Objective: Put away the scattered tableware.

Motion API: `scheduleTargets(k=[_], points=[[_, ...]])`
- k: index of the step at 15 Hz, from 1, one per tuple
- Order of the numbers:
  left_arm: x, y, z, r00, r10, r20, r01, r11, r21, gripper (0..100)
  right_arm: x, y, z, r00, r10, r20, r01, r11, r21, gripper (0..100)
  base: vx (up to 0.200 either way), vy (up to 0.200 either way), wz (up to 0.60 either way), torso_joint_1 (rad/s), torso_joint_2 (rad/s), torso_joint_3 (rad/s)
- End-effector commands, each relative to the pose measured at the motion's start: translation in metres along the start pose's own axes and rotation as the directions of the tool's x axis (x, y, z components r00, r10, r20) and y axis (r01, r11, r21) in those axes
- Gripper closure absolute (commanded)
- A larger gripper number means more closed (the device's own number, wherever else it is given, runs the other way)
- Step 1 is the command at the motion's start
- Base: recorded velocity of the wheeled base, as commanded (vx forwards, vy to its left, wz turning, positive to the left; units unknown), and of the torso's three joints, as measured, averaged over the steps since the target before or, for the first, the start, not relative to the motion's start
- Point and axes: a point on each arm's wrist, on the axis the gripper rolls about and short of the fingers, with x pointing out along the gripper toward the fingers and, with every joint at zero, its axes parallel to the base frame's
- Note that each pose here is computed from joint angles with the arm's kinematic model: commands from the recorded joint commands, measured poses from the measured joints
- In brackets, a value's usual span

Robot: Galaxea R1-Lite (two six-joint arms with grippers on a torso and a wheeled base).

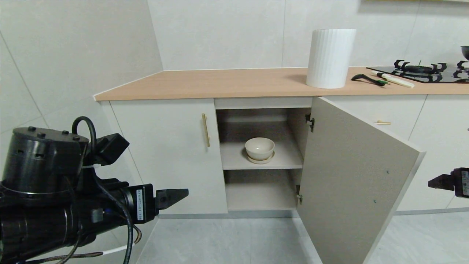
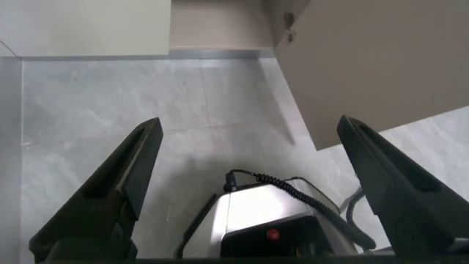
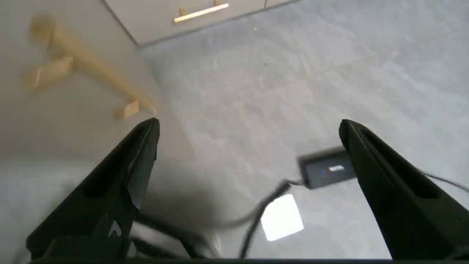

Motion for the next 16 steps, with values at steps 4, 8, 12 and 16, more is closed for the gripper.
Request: scheduleTargets(k=[4,8,12,16], points=[[0.0,0.0,0.0,1.0,0.0,0.002,0.0,1.0,-0.001,0,0.056,0.014,-0.004,1.0,-0.004,-0.027,0.005,0.999,0.045,0,0.0,0.0,0.0,0.0,0.0,0.0],[-0.001,0.0,0.0,1.0,-0.002,0.003,0.002,1.0,-0.002,0,0.058,0.035,-0.009,0.998,0.065,0.004,-0.065,0.995,0.072,0,0.0,0.0,0.0,0.0,0.0,0.0],[-0.001,0.0,0.001,1.0,0.0,0.005,0.0,1.0,-0.006,0,0.047,0.069,-0.017,0.985,0.173,-0.002,-0.173,0.984,0.047,0,0.0,0.0,0.0,0.0,0.0,0.0],[-0.002,0.0,0.001,1.0,-0.002,0.011,0.002,1.0,-0.007,0,0.043,0.119,-0.021,0.941,0.337,-0.047,-0.339,0.938,-0.068,0,0.0,0.0,0.0,0.0,0.0,0.0]])
